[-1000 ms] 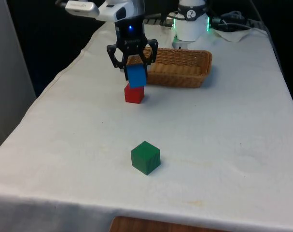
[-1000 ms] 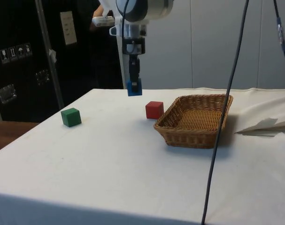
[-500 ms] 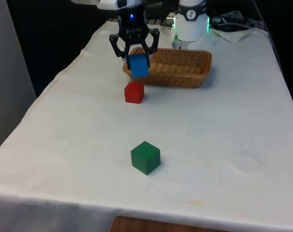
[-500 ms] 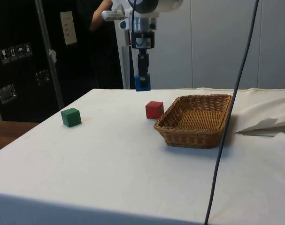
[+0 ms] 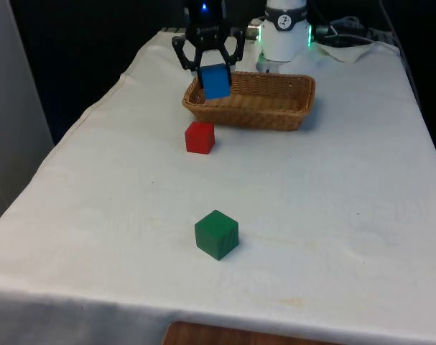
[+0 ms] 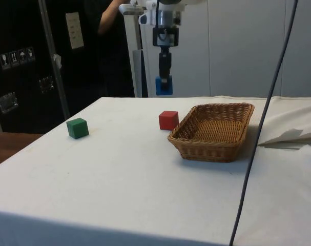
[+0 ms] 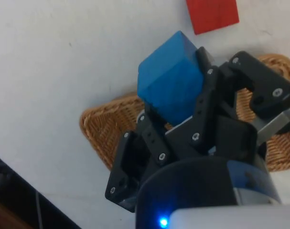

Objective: Pick up the blue cube and place it into the basket.

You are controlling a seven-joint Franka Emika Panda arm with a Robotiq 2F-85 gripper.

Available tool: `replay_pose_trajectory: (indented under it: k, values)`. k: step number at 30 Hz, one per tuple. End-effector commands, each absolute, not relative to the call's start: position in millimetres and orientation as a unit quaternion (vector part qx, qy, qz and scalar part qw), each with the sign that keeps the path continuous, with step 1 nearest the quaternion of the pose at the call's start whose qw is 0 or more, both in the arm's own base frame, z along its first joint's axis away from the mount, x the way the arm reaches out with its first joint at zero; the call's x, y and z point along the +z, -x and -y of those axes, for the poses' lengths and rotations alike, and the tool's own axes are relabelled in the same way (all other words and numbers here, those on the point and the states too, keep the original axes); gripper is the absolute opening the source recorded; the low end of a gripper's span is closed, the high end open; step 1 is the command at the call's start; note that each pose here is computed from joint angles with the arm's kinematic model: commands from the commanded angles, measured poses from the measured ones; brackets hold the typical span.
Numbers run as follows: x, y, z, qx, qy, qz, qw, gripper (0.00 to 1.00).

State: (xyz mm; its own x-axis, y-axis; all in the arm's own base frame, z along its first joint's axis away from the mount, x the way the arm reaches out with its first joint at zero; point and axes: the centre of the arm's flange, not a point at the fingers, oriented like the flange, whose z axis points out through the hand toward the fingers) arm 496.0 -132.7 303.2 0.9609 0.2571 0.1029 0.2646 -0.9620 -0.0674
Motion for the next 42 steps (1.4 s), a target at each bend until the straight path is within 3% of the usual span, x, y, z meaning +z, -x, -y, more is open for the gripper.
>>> replay_pose_trajectory:
  k: [1, 42]
  values:
    - [304.8, -493.0, 131.4, -0.046, 0.990, 0.129, 0.035, 0.01]
    - [301.0, -400.9, 105.0, -0.047, 0.990, 0.120, 0.063, 0.01]
